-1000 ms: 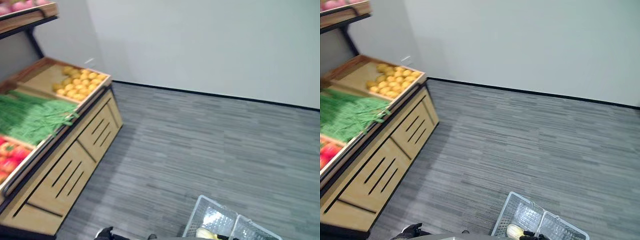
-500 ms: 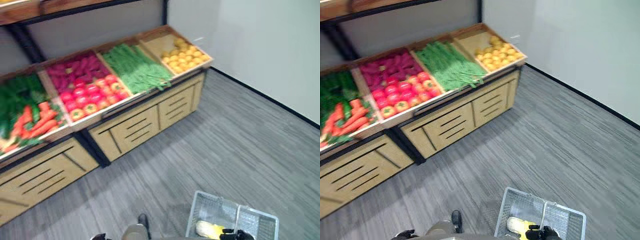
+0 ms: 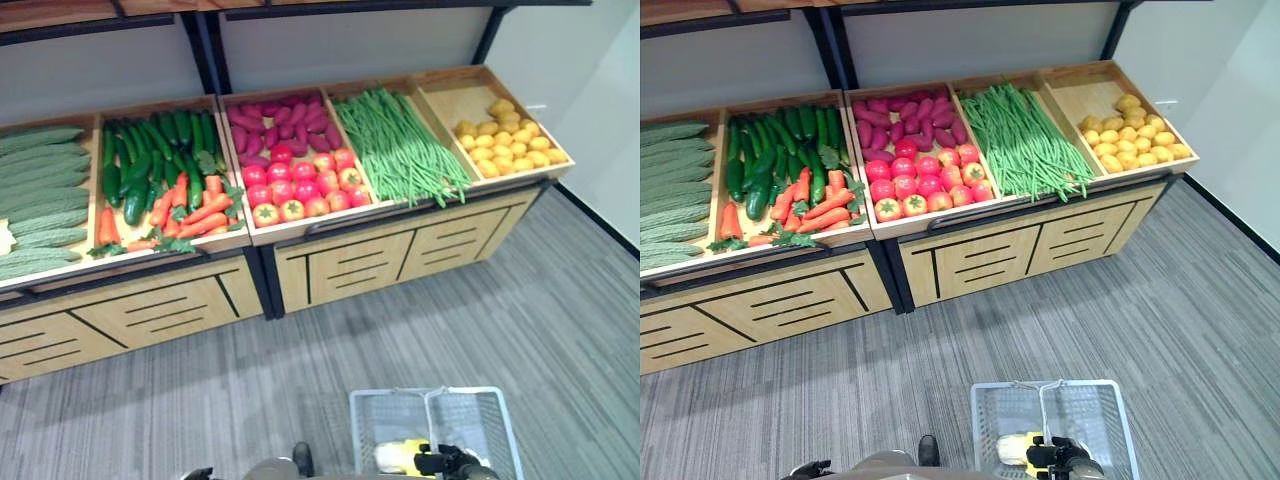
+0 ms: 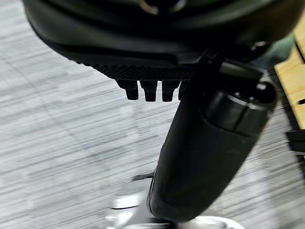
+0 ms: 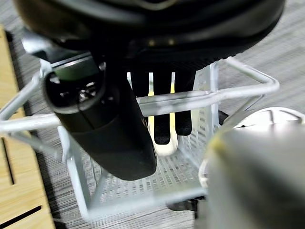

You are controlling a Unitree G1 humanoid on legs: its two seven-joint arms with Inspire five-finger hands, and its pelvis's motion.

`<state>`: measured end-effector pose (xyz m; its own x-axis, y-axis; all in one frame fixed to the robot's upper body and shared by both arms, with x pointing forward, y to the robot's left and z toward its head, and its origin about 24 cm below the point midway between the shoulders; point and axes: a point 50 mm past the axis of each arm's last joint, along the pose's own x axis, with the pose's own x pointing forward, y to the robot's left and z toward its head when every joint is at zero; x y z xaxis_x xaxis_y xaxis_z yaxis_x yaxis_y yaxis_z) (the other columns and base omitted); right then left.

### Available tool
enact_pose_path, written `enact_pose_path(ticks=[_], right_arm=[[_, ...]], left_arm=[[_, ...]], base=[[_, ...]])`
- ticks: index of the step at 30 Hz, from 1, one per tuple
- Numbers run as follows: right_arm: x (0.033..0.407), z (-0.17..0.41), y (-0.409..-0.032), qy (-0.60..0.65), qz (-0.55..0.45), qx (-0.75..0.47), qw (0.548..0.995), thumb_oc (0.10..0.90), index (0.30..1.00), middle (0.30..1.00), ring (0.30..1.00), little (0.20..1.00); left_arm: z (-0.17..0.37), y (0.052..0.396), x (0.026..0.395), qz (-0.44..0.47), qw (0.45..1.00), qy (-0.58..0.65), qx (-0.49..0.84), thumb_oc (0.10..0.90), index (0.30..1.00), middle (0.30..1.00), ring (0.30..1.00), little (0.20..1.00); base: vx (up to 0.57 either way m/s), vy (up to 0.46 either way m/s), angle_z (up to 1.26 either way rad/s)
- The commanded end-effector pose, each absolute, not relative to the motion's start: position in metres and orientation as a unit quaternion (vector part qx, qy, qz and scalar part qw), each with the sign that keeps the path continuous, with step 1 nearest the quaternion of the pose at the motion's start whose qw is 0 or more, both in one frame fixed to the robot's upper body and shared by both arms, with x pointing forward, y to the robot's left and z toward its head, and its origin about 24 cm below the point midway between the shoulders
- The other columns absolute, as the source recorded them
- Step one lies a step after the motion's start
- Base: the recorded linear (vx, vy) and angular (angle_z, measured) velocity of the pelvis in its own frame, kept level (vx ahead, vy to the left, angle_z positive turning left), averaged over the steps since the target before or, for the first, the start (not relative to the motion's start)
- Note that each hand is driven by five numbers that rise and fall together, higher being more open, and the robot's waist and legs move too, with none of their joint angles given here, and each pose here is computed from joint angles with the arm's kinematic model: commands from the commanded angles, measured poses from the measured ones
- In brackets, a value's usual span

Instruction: Get the vegetables into the basket

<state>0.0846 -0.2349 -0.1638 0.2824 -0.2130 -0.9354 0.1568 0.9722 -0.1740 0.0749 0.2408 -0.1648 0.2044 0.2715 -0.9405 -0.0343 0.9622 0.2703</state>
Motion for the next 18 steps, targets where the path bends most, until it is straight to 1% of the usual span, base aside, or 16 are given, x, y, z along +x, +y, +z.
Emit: enact_pose_path(ticks=[1,5,8,11,14,16,18], right_arm=[[0.082,-0.157,-0.261,0.593,-0.139,-0.049,0.792,0.4,0.3,0.3,0.3,0.3],[0.081,-0.158,-0.262,0.593,-0.157,-0.03,0.789,0.4,0.3,0.3,0.3,0.3],[0.082,-0.158,-0.261,0.593,-0.157,-0.028,0.789,0.4,0.3,0.3,0.3,0.3],[0.073,-0.159,-0.262,0.605,-0.164,-0.034,0.778,0.4,0.3,0.3,0.3,0.3],[0.065,-0.163,-0.256,0.618,-0.159,-0.019,0.769,0.4,0.3,0.3,0.3,0.3],[0.059,-0.163,-0.257,0.624,-0.165,-0.015,0.763,0.4,0.3,0.3,0.3,0.3],[0.054,-0.164,-0.258,0.627,-0.173,-0.008,0.759,0.4,0.3,0.3,0.3,0.3]], left_arm=[[-0.163,0.241,0.087,0.084,0.778,0.61,0.122,0.9,1.0,1.0,1.0,1.0],[-0.162,0.245,0.087,0.075,0.775,0.611,0.144,0.9,1.0,1.0,1.0,1.0],[-0.161,0.245,0.09,0.073,0.777,0.608,0.148,0.9,1.0,1.0,1.0,1.0],[-0.159,0.247,0.095,0.067,0.778,0.603,0.16,0.9,1.0,1.0,1.0,1.0],[-0.162,0.243,0.088,0.071,0.774,0.612,0.146,0.9,1.0,1.0,1.0,1.0],[-0.166,0.241,0.072,0.08,0.761,0.63,0.131,0.9,1.0,1.0,1.0,1.0],[-0.167,0.24,0.064,0.086,0.755,0.639,0.122,0.9,1.0,1.0,1.0,1.0]], base=[[0.11,0.134,0.91],[0.13,0.01,0.78],[0.13,-0.125,0.81],[0.12,-0.179,0.33],[0.06,-0.104,0.59],[0.14,-0.165,-0.03],[0.06,-0.115,-0.08]])
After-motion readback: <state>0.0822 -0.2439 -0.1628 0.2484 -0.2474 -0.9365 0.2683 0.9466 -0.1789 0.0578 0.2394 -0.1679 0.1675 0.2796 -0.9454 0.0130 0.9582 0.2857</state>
